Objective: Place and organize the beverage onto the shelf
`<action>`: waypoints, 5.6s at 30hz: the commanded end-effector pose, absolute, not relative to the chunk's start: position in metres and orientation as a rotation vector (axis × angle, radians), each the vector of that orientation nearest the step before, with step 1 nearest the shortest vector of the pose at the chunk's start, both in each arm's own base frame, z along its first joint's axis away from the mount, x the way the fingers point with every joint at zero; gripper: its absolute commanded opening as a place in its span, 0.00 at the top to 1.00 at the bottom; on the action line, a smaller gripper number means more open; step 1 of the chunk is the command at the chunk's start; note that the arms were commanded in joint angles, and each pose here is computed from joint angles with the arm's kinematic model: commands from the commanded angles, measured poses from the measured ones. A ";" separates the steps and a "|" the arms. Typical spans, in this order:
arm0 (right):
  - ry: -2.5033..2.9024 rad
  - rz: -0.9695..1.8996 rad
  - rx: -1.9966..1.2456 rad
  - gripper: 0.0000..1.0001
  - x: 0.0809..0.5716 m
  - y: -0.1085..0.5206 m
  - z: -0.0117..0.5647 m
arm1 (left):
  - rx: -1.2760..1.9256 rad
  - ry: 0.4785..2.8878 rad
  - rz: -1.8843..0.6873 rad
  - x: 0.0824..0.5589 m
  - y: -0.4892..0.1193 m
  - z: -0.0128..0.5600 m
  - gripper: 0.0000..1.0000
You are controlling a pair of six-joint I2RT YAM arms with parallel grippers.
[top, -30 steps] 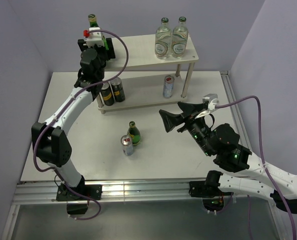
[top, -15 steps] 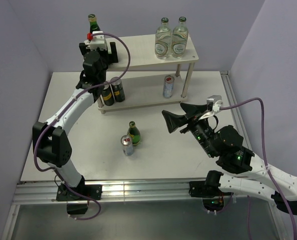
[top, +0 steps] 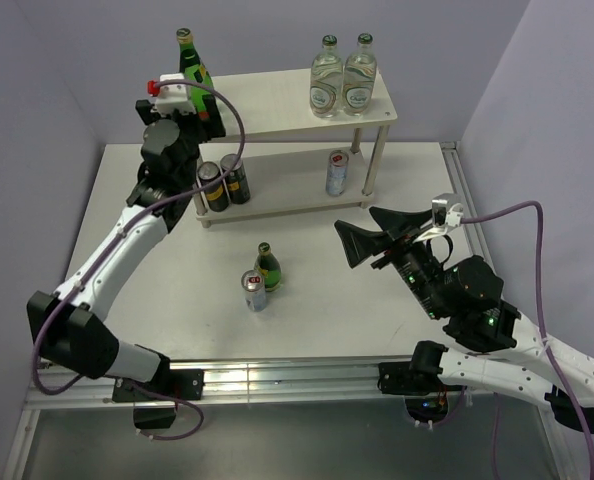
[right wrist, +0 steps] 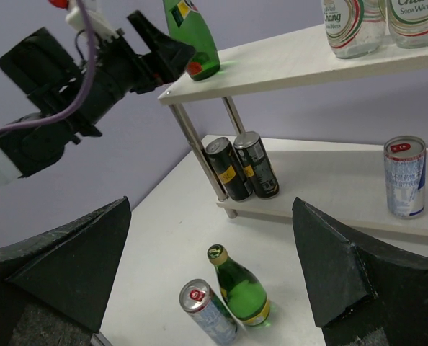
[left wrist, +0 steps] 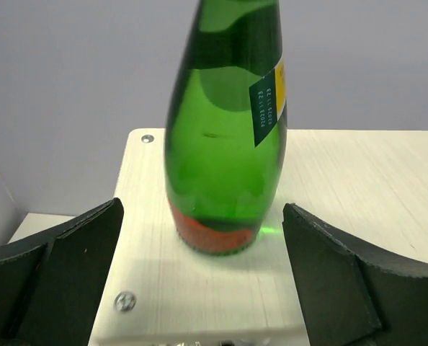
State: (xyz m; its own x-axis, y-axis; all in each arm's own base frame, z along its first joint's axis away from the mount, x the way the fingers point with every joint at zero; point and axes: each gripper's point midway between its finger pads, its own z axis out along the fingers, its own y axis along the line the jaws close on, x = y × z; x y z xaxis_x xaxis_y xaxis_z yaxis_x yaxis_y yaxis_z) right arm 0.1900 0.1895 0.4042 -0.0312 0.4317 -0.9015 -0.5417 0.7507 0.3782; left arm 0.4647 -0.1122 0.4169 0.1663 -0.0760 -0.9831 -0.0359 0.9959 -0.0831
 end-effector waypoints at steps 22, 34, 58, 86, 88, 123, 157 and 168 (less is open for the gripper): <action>1.451 0.802 -0.051 0.00 0.190 0.187 0.383 | 0.068 1.633 -0.480 0.243 -0.219 0.258 0.01; 1.469 0.776 -0.041 0.00 0.191 0.183 0.377 | 0.092 1.685 -0.475 0.253 -0.244 0.221 0.01; 1.492 0.746 -0.018 0.00 0.193 0.176 0.362 | 0.076 1.717 -0.387 0.268 -0.253 0.190 0.29; 1.487 0.736 0.000 0.00 0.193 0.170 0.359 | 0.087 1.683 -0.352 0.275 -0.256 0.229 1.00; 1.487 0.735 -0.001 0.00 0.193 0.171 0.359 | 0.081 1.661 -0.362 0.276 -0.257 0.248 1.00; 1.467 0.705 0.028 0.01 0.191 0.153 0.361 | 0.069 1.409 -0.291 0.340 -0.245 0.519 1.00; 1.525 0.650 0.014 0.01 0.198 0.159 0.324 | -0.045 1.233 -0.125 0.416 -0.193 0.615 1.00; 1.541 0.636 0.010 0.01 0.199 0.160 0.319 | -0.082 1.269 -0.086 0.440 -0.183 0.595 0.89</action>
State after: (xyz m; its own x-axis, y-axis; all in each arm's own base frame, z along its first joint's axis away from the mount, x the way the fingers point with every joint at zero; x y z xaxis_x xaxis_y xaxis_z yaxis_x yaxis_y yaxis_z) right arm 0.1961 0.1623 0.3183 -0.1012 0.3741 -0.9219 -0.3933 0.8361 0.3824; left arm 0.4593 -0.2047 0.5245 0.1030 0.0187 -0.9945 0.0190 0.9996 0.0208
